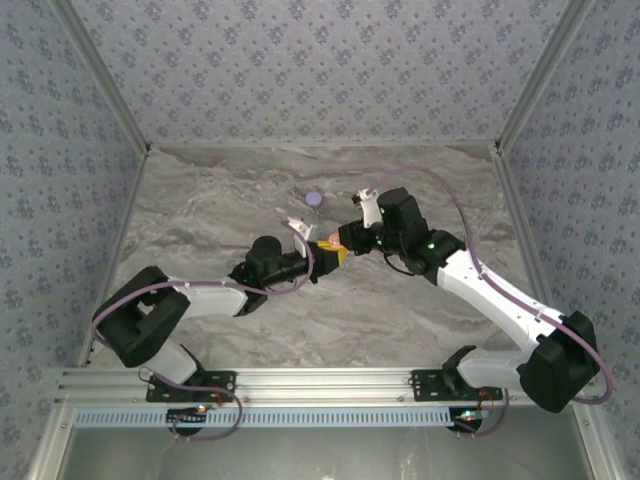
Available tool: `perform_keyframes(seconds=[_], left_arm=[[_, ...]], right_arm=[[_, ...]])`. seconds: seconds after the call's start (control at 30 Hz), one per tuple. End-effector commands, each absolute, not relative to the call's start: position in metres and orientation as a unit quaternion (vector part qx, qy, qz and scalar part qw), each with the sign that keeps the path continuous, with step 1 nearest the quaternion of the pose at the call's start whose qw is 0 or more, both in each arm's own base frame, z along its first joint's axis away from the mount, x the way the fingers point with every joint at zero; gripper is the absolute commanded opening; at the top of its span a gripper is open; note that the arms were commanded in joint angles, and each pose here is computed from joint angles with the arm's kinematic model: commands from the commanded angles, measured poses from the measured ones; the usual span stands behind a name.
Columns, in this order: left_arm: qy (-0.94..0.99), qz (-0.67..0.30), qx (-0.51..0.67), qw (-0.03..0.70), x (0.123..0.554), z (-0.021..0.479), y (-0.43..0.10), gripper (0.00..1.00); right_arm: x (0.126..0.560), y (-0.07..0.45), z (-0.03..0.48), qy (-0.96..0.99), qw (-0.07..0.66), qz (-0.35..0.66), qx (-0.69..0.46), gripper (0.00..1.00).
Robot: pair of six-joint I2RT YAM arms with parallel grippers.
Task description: Insert the wireless bluetooth earbuds into the charging case
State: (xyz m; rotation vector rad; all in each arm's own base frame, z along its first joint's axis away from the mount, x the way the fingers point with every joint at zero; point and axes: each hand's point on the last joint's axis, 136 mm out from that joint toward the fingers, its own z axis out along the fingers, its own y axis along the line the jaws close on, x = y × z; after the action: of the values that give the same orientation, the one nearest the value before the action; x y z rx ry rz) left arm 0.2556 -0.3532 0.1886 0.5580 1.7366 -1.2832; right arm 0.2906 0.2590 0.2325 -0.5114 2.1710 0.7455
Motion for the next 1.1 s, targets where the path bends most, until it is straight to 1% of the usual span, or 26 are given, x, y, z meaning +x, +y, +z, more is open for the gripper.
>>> perform_keyframes(seconds=[0.0,1.07], left_arm=[[0.659,-0.546,0.234,0.462,0.2494,0.2242,-0.3572,0.00],[0.663,-0.547,0.229,0.456,0.2508,0.2265,-0.3593,0.00]], right_arm=[[0.2865,0.2596,0.2395,0.843,0.397,0.295,-0.211,0.24],[0.2843,0.2642,0.2323,0.845,0.387,0.293,-0.223,0.24]])
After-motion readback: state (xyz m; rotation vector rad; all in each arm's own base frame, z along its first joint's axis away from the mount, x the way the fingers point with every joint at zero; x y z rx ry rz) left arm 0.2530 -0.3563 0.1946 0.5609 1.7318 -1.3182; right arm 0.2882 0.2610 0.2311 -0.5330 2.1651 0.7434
